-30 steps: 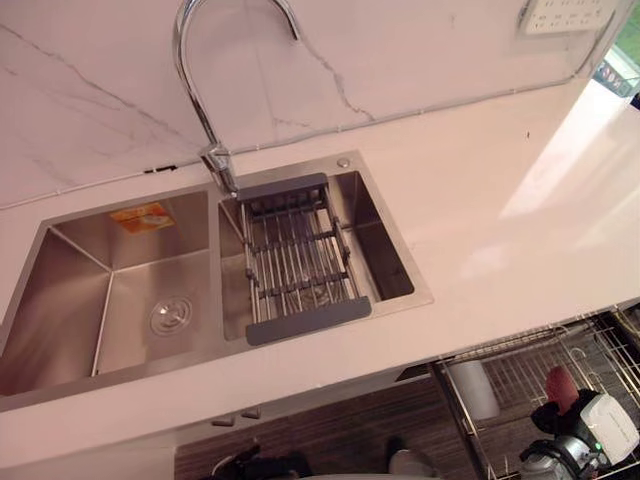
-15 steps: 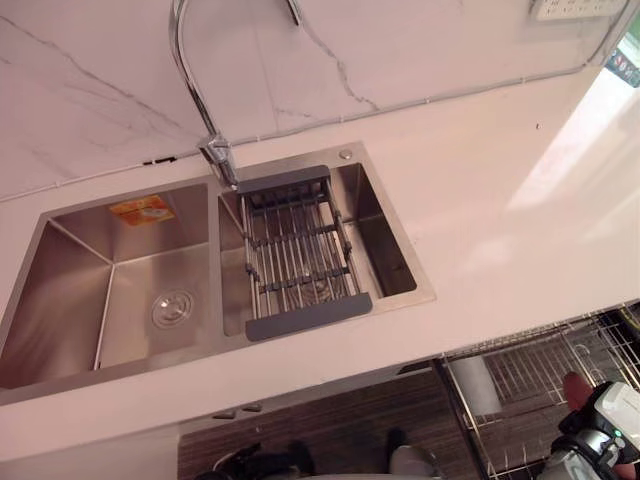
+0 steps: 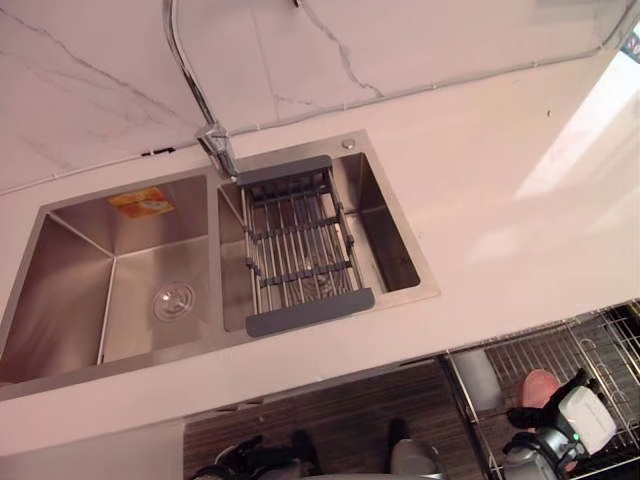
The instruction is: Walk over to the sink, pick up the cup, carry it to the dishwasher, place the cup inside the dishwasher, then close the dishwasher door
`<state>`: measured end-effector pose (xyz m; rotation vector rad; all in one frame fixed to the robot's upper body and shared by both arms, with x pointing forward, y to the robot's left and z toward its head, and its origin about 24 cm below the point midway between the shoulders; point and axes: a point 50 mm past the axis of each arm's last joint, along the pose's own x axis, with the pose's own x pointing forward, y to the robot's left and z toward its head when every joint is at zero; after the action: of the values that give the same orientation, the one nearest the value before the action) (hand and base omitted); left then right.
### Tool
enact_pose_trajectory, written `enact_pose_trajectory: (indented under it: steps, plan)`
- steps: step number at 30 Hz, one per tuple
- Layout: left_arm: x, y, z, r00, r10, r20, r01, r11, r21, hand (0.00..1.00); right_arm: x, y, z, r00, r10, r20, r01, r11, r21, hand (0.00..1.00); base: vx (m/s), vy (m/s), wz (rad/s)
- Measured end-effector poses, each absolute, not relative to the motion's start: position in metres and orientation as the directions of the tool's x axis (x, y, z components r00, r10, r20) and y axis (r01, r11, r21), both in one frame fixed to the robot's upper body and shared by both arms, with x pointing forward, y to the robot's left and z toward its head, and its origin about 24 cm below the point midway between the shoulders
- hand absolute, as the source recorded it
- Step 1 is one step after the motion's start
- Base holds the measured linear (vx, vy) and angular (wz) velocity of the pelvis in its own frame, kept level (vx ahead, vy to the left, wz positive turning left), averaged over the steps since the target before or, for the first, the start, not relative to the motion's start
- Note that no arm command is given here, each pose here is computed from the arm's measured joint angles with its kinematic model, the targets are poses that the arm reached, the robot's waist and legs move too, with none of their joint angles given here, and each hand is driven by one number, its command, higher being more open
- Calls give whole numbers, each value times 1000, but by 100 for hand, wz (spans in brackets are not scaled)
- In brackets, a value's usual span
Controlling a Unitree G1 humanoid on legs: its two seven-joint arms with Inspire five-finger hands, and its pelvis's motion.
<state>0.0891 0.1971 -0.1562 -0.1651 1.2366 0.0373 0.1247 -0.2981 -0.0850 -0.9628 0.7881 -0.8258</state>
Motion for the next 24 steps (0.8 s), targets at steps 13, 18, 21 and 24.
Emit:
enact_pose_trajectory:
  steps: [13,18,21,24]
  plan:
    - [84,194,-158,295,-67,-953,-125,986,-107,100,111,-309,-68,265,-927,-264,653,374,-659,100,-15,-7,-14]
    - [77,195,-159,275,-64,-959,-134,985,-104,100,99,-356,-4,13,-1000,-10,918,16,-396,100,-18,-2,-19]
    - [73,196,-159,269,-59,-961,-146,984,-101,100,76,-380,35,-202,-971,129,955,-225,-196,100,-9,-2,-9]
    - [67,198,-161,246,-51,-968,-159,983,-92,100,44,-398,46,-371,-923,102,926,-376,-43,100,3,-2,-3]
